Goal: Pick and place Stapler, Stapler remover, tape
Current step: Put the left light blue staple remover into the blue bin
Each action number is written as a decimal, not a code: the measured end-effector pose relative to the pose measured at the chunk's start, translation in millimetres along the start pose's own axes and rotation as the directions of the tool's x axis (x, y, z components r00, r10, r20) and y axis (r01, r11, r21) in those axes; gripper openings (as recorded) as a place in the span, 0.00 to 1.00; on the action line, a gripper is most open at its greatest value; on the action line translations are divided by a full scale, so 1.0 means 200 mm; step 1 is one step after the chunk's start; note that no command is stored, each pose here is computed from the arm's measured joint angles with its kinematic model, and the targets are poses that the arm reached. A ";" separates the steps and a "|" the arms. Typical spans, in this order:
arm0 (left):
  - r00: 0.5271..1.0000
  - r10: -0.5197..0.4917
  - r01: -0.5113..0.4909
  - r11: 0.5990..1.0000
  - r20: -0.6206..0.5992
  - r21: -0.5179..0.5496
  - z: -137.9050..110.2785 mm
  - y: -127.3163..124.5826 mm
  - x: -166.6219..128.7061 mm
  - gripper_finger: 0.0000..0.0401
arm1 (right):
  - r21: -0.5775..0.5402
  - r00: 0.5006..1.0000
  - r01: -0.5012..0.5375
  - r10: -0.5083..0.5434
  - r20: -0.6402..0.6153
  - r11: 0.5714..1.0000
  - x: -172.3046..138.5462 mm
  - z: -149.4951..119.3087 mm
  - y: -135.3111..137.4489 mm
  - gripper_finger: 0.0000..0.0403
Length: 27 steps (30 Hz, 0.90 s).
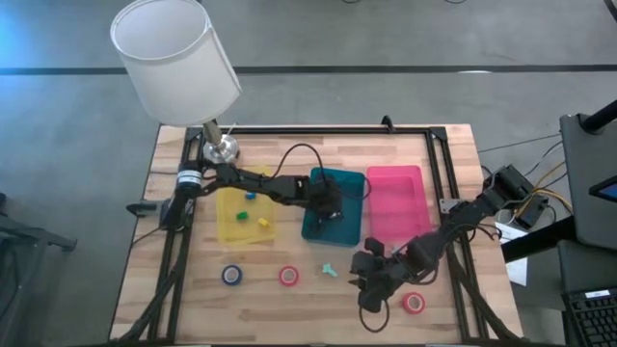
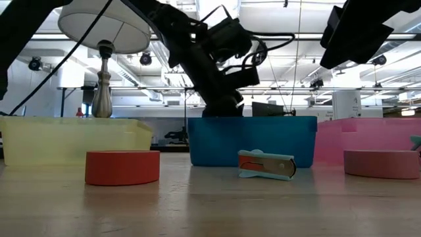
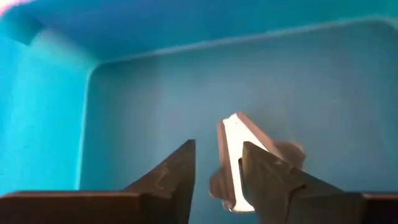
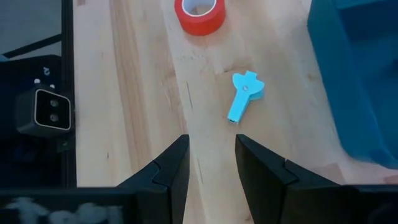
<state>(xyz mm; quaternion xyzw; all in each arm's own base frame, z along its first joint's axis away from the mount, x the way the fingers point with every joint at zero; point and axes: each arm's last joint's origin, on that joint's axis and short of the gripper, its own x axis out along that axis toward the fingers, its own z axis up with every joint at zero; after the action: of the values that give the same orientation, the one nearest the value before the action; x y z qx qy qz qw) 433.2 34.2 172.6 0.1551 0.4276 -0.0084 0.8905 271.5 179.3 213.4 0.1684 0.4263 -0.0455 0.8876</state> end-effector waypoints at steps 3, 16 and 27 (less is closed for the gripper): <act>1.000 0.001 -0.001 1.000 0.002 -0.001 0.01 0.01 -0.01 0.39 | -0.001 1.000 0.002 -0.002 -0.001 1.000 0.00 0.00 0.00 0.31; 0.997 -0.045 0.054 0.986 0.062 -0.157 0.16 0.05 -0.49 0.37 | -0.076 0.997 0.032 -0.027 0.070 0.997 0.02 0.00 -0.01 0.31; 0.949 -0.072 0.126 0.979 0.308 -0.158 0.02 -0.18 -0.96 0.36 | -0.115 0.974 -0.063 0.086 0.208 0.991 0.02 0.06 0.03 0.31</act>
<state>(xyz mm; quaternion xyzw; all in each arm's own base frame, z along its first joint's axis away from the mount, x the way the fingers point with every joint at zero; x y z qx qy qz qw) 308.7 -23.9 311.9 0.0511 0.2932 -0.0391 0.9539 284.4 181.6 217.8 0.1305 0.3244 -0.0066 0.9369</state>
